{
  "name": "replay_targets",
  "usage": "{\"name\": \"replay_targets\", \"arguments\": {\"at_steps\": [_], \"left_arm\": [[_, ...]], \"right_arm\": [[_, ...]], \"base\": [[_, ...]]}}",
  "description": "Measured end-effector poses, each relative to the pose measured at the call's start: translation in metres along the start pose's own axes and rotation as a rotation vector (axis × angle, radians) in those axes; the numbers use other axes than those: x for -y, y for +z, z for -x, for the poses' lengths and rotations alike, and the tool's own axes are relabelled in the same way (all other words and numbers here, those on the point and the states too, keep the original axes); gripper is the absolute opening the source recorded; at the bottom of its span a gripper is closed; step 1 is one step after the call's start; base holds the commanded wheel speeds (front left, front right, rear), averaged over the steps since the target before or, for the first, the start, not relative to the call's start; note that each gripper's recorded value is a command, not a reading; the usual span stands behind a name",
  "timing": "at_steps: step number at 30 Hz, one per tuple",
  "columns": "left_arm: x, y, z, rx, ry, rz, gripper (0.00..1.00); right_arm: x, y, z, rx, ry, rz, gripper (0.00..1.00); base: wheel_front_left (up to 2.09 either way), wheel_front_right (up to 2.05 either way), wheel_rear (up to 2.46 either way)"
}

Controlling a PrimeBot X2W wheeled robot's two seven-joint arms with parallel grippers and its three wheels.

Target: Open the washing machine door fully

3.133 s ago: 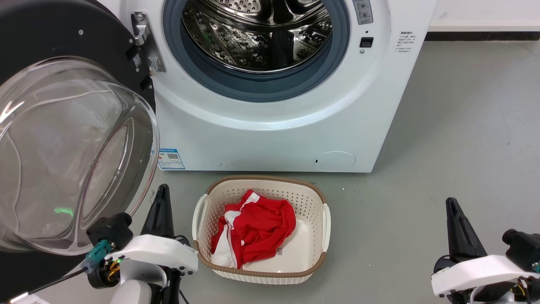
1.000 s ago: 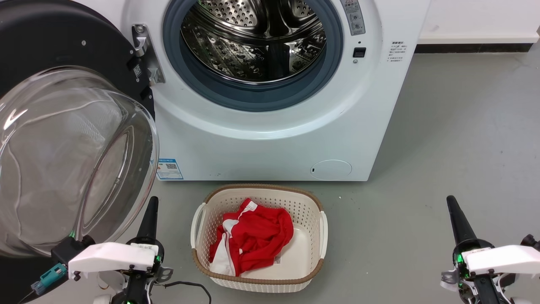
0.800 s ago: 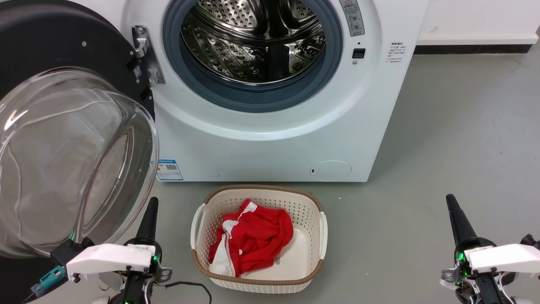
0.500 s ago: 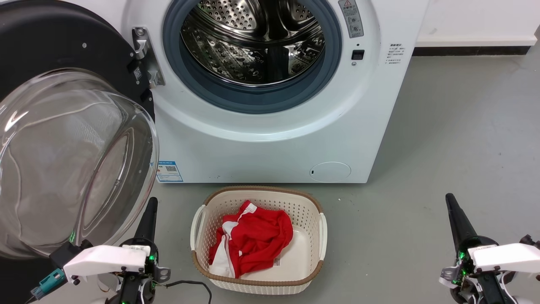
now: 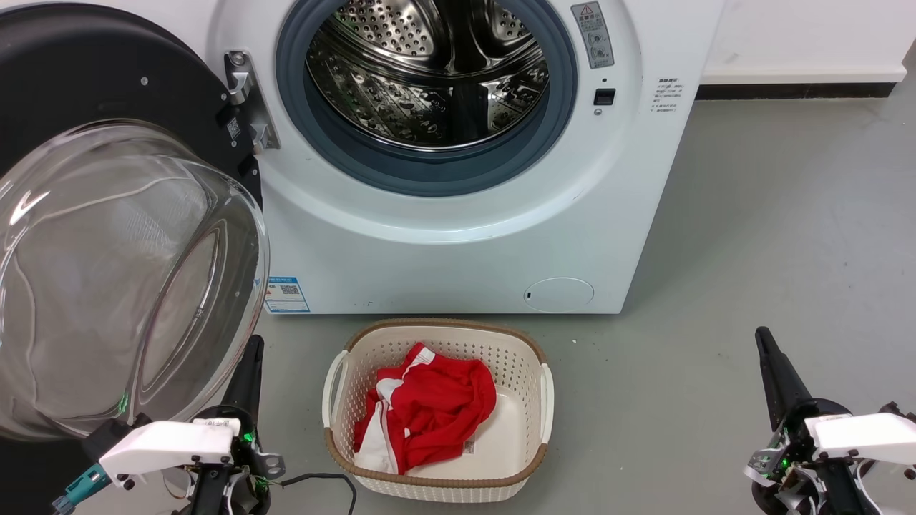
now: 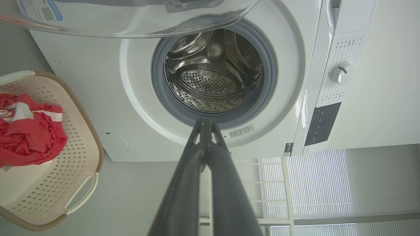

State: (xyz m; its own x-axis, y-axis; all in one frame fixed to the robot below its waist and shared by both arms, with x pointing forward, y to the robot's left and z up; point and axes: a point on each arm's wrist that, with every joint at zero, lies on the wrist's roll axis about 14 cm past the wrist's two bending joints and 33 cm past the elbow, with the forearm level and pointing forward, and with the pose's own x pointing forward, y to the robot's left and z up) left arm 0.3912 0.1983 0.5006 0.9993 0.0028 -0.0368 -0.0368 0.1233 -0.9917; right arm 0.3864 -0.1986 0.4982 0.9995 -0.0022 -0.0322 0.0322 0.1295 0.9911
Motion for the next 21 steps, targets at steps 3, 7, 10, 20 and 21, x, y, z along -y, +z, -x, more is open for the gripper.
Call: {"name": "replay_targets", "arguments": {"at_steps": [3,7,10,20,21], "left_arm": [[0.0008,0.0006,0.0003,0.001,-0.004,0.022,0.0],[0.0016,0.0011,0.0011,0.001,-0.011,0.051,0.0],[0.0025,0.0009,0.0015,-0.003,-0.016,0.071,0.0],[0.0057,0.0023,0.002,-0.002,-0.033,0.126,0.0],[0.0057,0.0023,0.002,-0.002,-0.033,0.126,0.0]], "right_arm": [[-0.0007,0.0004,-0.0001,0.0,0.003,-0.023,0.0],[-0.0043,0.0007,-0.0016,-0.001,0.014,-0.052,0.0],[-0.0044,0.0012,-0.0012,-0.001,0.016,-0.075,0.0],[-0.006,0.0022,-0.0009,-0.001,0.023,-0.132,0.0],[-0.006,0.0023,-0.0009,-0.001,0.023,-0.132,0.0]], "base": [[0.0,0.0,0.0],[0.0,0.0,0.0],[0.0,0.0,0.0],[0.0,0.0,0.0],[0.0,0.0,0.0]]}}
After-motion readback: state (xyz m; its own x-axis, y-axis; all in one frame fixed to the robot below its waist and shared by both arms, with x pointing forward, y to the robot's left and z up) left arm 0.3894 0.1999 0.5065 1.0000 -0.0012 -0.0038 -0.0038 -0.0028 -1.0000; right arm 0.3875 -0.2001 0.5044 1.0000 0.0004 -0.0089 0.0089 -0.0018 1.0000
